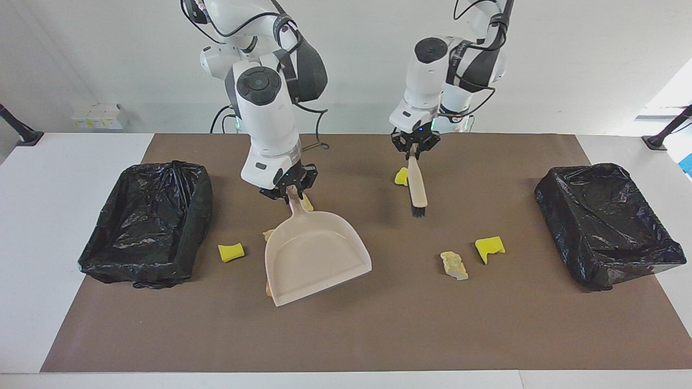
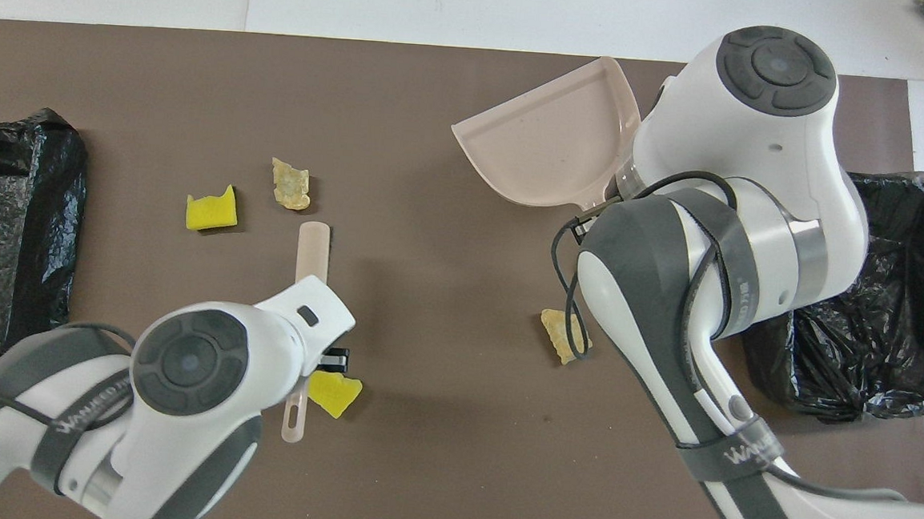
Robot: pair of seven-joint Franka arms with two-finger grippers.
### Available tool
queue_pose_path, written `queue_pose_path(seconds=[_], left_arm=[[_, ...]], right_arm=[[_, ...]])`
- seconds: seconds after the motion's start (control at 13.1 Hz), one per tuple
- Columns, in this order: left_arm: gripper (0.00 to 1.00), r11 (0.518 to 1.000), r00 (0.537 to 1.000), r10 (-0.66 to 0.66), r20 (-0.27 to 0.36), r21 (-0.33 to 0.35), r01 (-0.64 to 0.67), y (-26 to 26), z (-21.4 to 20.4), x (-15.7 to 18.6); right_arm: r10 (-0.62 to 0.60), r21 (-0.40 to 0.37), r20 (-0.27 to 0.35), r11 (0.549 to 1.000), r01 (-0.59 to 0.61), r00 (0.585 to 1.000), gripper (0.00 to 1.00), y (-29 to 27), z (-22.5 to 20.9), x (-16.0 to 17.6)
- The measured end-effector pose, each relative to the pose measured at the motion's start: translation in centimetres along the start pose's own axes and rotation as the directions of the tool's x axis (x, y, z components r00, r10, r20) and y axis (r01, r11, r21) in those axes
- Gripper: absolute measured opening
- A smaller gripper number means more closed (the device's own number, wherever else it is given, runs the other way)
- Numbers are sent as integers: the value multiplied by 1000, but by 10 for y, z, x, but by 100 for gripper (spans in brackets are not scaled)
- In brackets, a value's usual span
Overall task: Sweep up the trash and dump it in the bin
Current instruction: 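Place the dustpan near the debris while the left gripper carries the brush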
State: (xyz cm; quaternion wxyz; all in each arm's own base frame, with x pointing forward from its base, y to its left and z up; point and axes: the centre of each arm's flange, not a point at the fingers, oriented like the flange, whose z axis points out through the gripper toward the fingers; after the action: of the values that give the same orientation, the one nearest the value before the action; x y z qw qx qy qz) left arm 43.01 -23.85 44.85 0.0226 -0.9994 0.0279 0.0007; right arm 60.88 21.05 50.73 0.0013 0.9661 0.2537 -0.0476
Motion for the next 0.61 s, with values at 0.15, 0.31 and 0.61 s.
queue_pose_path(seconds=[0.15,0.31,0.61], left_arm=[[26,1000,1000,5,12,3,-5,-63,8,43],[26,1000,999,30,28,5,-30,-121,20,66],[26,996,995,90,51,-7,-90,-236,65,89]], right_arm=[[-210,5,44,978,210,977,33,-1,15,-12],[-394,37,83,919,392,915,33,-3,35,-24],[-610,95,137,792,603,780,33,-9,74,-33]])
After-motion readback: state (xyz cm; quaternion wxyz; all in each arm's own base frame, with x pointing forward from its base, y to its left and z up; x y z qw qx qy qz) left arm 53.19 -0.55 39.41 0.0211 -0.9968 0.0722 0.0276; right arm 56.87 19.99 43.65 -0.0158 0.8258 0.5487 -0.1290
